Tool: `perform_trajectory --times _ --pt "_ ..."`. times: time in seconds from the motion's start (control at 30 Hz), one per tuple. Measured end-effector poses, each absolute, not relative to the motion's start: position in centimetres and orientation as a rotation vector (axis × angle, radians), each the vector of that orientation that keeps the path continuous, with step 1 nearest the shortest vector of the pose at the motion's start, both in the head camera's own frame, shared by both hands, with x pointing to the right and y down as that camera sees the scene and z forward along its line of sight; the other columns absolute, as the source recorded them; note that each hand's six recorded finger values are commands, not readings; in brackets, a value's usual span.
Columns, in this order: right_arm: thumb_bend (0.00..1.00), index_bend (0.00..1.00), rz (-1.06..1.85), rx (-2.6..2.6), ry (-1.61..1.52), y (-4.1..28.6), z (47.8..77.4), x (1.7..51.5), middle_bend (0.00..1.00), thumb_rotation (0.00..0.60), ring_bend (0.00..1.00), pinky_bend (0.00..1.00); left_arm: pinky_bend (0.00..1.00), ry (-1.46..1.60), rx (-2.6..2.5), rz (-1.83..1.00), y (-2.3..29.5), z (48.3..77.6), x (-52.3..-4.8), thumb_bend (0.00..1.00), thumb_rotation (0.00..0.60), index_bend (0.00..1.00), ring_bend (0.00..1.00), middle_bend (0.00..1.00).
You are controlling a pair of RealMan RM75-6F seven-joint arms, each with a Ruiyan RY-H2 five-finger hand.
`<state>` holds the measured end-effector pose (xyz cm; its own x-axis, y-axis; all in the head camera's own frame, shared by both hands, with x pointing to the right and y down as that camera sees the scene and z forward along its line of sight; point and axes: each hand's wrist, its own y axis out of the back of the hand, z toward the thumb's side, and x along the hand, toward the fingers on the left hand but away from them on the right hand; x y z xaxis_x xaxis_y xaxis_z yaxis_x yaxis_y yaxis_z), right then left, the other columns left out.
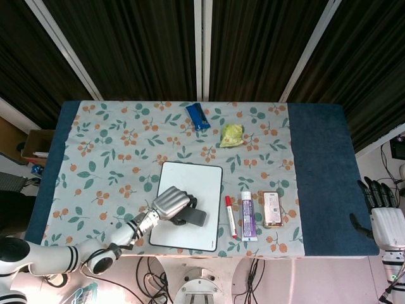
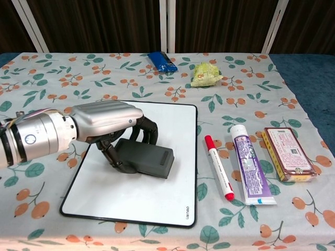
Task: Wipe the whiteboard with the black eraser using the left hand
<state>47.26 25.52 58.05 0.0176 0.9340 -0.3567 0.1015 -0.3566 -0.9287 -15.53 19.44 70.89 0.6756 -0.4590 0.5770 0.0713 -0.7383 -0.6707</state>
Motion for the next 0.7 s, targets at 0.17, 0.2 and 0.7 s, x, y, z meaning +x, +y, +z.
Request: perform_trajectory --times 0.17,0.2,0.7 --pt "0.24 0.00 1.420 -1.548 -1.097 25.5 57.7 47.4 0.00 0.600 0.00 0.00 0.70 0.355 -2.189 -1.032 18.3 71.7 -14.9 0.53 0.600 0.81 0.60 0.74" --pt "0.24 0.00 1.418 -1.548 -1.098 25.5 57.7 47.4 0.00 0.600 0.00 0.00 0.70 0.365 -2.184 -1.035 18.0 71.8 -14.8 0.53 0.600 0.81 0.60 0.74" --pt "0.24 0.00 1.410 -1.548 -1.087 25.4 57.5 47.0 0.00 0.600 0.00 0.00 0.70 0.527 -2.034 -1.185 11.1 74.9 -16.4 0.53 0.600 0.81 0.60 0.74"
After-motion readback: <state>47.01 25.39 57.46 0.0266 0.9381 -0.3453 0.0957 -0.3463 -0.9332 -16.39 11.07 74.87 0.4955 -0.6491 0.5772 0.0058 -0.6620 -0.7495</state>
